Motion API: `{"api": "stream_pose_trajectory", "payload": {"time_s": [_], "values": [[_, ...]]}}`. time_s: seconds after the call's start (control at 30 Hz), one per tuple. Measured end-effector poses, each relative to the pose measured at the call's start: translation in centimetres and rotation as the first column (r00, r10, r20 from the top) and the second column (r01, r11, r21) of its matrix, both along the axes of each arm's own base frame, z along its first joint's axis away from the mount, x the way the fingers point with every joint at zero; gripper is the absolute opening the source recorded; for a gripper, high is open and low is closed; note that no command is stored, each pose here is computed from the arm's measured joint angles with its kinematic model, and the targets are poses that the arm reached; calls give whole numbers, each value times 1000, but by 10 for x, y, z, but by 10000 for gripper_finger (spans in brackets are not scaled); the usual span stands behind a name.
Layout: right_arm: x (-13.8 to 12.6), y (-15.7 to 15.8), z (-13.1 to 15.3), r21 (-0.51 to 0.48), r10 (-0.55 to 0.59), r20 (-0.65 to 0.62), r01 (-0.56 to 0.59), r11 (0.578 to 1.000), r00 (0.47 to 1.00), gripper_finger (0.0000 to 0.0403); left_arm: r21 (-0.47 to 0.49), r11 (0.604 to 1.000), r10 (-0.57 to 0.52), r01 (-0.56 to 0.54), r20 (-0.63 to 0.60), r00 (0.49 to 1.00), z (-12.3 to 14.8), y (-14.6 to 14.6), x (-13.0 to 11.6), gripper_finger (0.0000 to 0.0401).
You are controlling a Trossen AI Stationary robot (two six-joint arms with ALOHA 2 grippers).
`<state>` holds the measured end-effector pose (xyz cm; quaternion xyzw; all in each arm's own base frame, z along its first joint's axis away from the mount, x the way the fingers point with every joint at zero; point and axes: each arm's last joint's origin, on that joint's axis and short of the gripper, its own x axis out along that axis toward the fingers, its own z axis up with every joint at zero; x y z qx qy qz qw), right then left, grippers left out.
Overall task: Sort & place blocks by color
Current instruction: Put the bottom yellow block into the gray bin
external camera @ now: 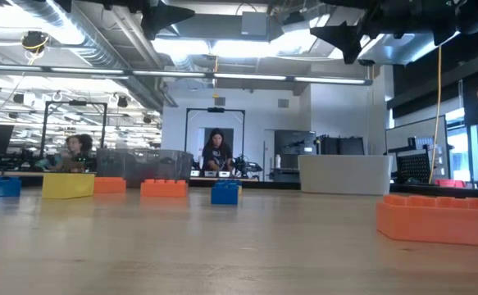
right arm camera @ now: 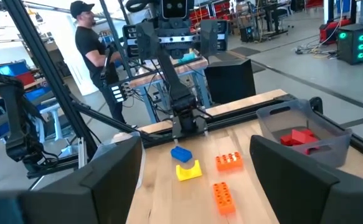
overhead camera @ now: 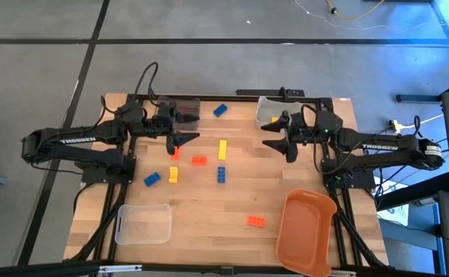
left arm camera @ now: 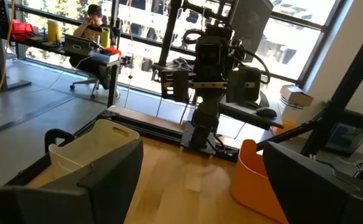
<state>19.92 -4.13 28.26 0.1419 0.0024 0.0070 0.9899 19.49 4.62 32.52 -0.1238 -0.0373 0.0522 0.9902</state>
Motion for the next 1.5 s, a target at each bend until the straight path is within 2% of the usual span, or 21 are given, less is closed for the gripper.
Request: {"api": "stream_pose_trajectory", "payload": {"time_s": [0.2, 0.3, 0.4, 0.47, 0.5, 0.57, 0.63, 0.77, 0.83, 1.0, 1.1, 1.3, 1.4, 1.5], "values": [[0, 0, 0, 1, 0, 0, 0, 1000, 1000, 300, -8, 1000, 20, -20, 1, 1000, 0, 1, 0, 322], [0, 0, 0, 2, 0, -1, 0, 1000, 1000, 300, -107, 991, 81, -82, -19, 997, -3, 2, 0, 322], [0, 0, 0, 3, 0, -2, 0, 1000, 1000, 300, -237, 955, 133, -176, -184, 974, -13, 4, -2, 322], [0, 0, 0, 3, 0, -2, 0, 1000, 1000, 300, -324, 909, 149, -261, -331, 932, -21, 4, -5, 322], [0, 0, 0, 3, 0, -2, 0, 1000, 1000, 300, -380, 871, 143, -312, -411, 900, -27, 3, -6, 322], [0, 0, 0, 3, 0, -2, 0, 1000, 1000, 300, -460, 775, 106, -433, -580, 808, -45, -1, -10, 322], [0, 0, 0, 4, 0, -4, 0, 1000, 1000, 300, -487, 694, 58, -530, -696, 715, -60, -8, -12, 322], [0, 0, -1, 6, 0, -11, 0, 1000, 1000, 300, -400, 593, -7, -699, -871, 492, -86, -35, -14, 322], [0, 0, -1, 7, 0, -15, 0, 1000, 1000, 300, -353, 564, 13, -746, -900, 436, -94, -48, -11, 322], [0, 0, -2, 7, 0, -16, 0, 1000, 1000, 300, -312, 516, 99, -798, -903, 418, -111, -68, 7, 322], [0, 0, -2, 9, 0, -24, 1, 1000, 1000, 300, -251, 496, 117, -831, -929, 350, -125, -71, 14, 322], [0, 0, -3, 11, 0, -30, 1, 1000, 1000, 300, -148, 497, 112, -855, -966, 232, -151, -72, 24, 322], [0, 0, -3, 11, 0, -32, 1, 1000, 999, 300, -131, 492, 115, -860, -970, 214, -157, -73, 28, 322], [0, 0, -3, 11, 0, -32, 1, 1000, 999, 300, -136, 485, 117, -864, -969, 218, -162, -73, 32, 322]]}}
